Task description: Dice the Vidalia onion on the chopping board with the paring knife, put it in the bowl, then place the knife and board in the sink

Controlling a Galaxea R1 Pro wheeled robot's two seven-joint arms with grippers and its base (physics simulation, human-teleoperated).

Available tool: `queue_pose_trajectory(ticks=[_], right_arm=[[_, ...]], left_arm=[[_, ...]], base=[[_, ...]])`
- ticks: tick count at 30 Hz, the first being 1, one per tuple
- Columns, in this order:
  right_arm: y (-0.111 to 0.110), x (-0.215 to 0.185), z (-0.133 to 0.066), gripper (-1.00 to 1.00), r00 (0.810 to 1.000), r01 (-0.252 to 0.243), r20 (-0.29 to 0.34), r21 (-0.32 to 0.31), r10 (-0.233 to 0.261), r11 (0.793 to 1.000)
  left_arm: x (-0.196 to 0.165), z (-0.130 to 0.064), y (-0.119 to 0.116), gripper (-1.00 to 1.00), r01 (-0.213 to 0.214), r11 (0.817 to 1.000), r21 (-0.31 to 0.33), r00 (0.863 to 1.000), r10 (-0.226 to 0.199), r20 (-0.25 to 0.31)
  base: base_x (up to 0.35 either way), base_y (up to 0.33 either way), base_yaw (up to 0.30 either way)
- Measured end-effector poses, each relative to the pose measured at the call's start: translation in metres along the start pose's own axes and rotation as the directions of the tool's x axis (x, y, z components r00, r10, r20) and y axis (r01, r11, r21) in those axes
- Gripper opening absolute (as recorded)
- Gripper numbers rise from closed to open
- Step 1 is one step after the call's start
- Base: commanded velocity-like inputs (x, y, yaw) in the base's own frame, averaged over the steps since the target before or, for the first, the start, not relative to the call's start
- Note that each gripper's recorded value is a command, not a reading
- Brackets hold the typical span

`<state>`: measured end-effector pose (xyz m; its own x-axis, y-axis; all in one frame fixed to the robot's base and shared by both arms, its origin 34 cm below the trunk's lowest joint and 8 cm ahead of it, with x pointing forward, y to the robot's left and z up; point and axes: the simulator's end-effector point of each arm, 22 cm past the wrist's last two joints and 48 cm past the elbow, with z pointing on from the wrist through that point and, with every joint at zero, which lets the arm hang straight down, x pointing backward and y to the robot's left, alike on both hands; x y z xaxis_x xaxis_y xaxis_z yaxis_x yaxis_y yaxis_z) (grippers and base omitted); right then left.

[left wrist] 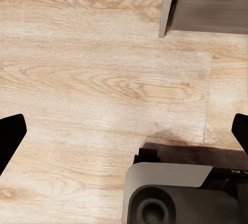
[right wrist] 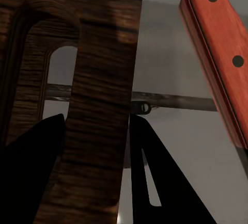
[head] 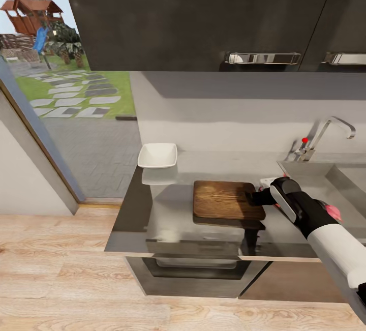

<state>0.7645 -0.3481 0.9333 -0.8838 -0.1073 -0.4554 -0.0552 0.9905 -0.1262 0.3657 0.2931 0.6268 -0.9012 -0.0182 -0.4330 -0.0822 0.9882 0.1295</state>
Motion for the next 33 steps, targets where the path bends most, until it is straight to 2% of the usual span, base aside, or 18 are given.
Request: queue_pose_trajectory(ticks=[30,31,33], right_arm=[[0.0048,-0.0007,0.0002,-1.00,1.000,0.001,0.001,-0.006,-0.001,1.000],[0.0050,-0.0007,0.0002,1.00,1.000,0.001,0.001,-0.006,-0.001,1.000],[0.0052,-0.0007,0.0002,1.00,1.000,0.001,0.001,-0.007,-0.001,1.000]], left_arm=[[0.0001,0.0000,-0.0001,1.00,-0.001,1.000,0.000,1.000,0.001,0.000],[0.0000,0.0000,0.0000,1.00,-0.001,1.000,0.000,1.000,0.001,0.000],[-0.0002,0.0000,0.0000,1.00,-0.001,1.000,0.000,1.000,0.001,0.000]], base=[[0.000,0.000,0.000],[0.000,0.000,0.000],[0.000,0.000,0.000]])
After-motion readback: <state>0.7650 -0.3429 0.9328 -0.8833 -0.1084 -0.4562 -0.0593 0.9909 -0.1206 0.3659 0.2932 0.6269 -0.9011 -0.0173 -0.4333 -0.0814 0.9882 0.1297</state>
